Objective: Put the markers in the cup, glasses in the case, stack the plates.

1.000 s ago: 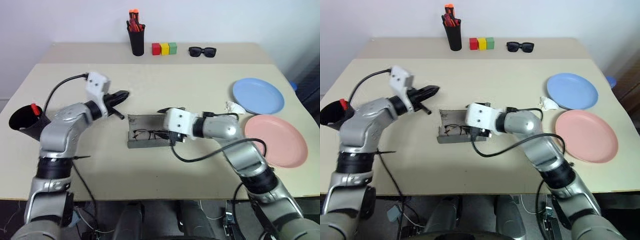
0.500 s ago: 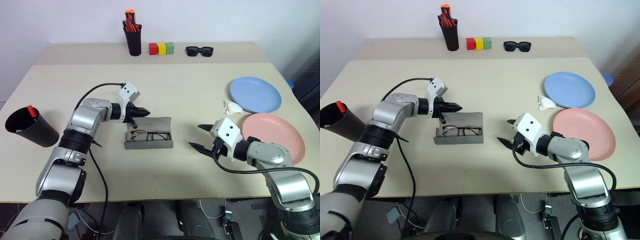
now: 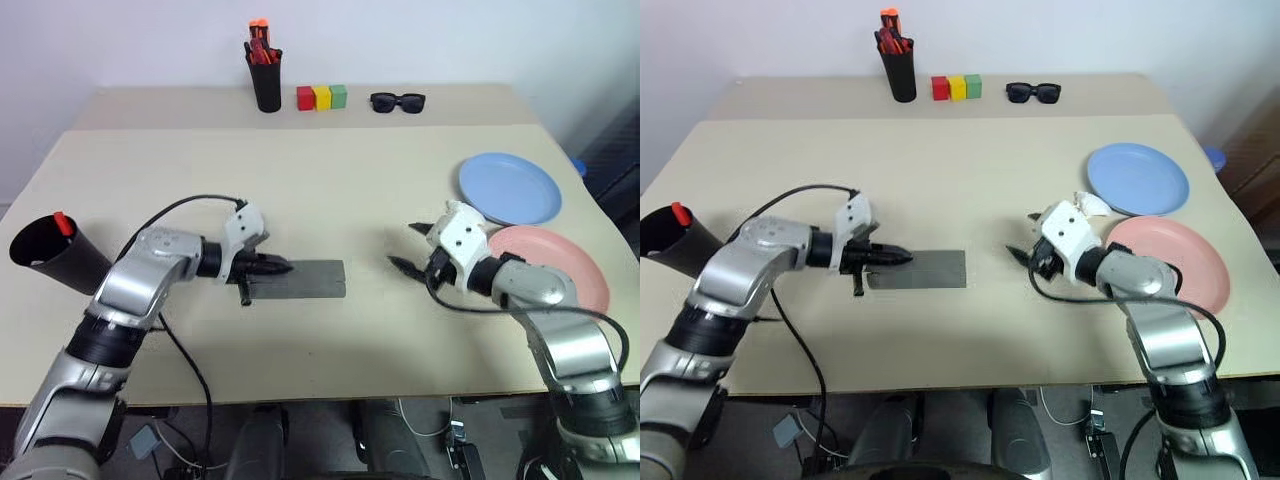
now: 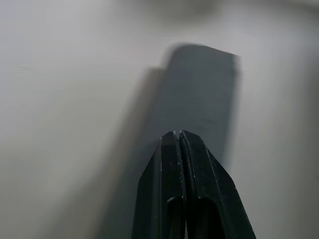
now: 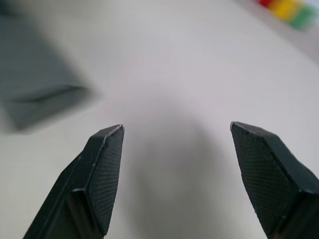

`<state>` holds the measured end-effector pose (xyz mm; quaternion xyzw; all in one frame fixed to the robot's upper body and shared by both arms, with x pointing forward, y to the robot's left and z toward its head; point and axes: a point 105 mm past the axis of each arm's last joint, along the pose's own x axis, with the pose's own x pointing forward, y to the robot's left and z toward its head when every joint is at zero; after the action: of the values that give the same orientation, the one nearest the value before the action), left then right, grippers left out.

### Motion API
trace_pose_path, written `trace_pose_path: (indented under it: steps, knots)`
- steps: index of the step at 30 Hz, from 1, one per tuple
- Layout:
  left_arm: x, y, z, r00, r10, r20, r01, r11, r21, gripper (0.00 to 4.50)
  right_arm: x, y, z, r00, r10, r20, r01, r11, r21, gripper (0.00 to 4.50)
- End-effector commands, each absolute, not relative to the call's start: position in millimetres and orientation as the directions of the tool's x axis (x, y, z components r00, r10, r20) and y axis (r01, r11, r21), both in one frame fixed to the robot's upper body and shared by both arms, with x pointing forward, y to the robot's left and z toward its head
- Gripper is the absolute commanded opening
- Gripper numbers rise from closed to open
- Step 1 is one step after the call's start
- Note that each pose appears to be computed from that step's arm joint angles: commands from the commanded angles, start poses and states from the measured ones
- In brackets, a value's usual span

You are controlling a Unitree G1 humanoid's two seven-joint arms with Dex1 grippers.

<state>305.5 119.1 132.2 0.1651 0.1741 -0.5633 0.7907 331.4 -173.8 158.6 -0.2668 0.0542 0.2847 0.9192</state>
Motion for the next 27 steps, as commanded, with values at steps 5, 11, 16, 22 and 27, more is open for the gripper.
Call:
trace_pose_path:
  steps: [5, 11, 16, 22, 27]
  knots:
    - [298.4, 122.8, 161.7, 0.409, -0.873, -0.268, 0.912, 0.383, 0.144, 0.04, 377.8, -269.8, 173.0, 0.960, 0.065, -0.274, -0.246, 0.665, -0.705, 3.44]
    - [300.1, 129.5, 175.6, 0.483, -0.860, -0.162, 0.875, 0.468, 0.126, 0.04, 399.7, -302.8, 159.2, 0.938, -0.025, -0.347, -0.273, 0.564, -0.779, 3.44]
    - [298.2, 128.8, 174.3, 0.496, -0.854, -0.158, 0.868, 0.481, 0.126, 0.01, 416.3, -306.1, 150.6, 0.932, -0.025, -0.363, -0.290, 0.548, -0.784, 3.20]
    - [296.5, 127.7, 173.7, 0.508, -0.849, -0.147, 0.861, 0.495, 0.114, 0.00, 424.3, -305.3, 152.8, 0.936, -0.011, -0.351, -0.294, 0.521, -0.801, 0.50]
    - [298.6, 127.5, 175.9, 0.517, -0.846, -0.129, 0.855, 0.503, 0.125, 0.00, 420.5, -303.0, 176.7, 0.962, -0.002, -0.273, -0.240, 0.471, -0.849, 0.05]
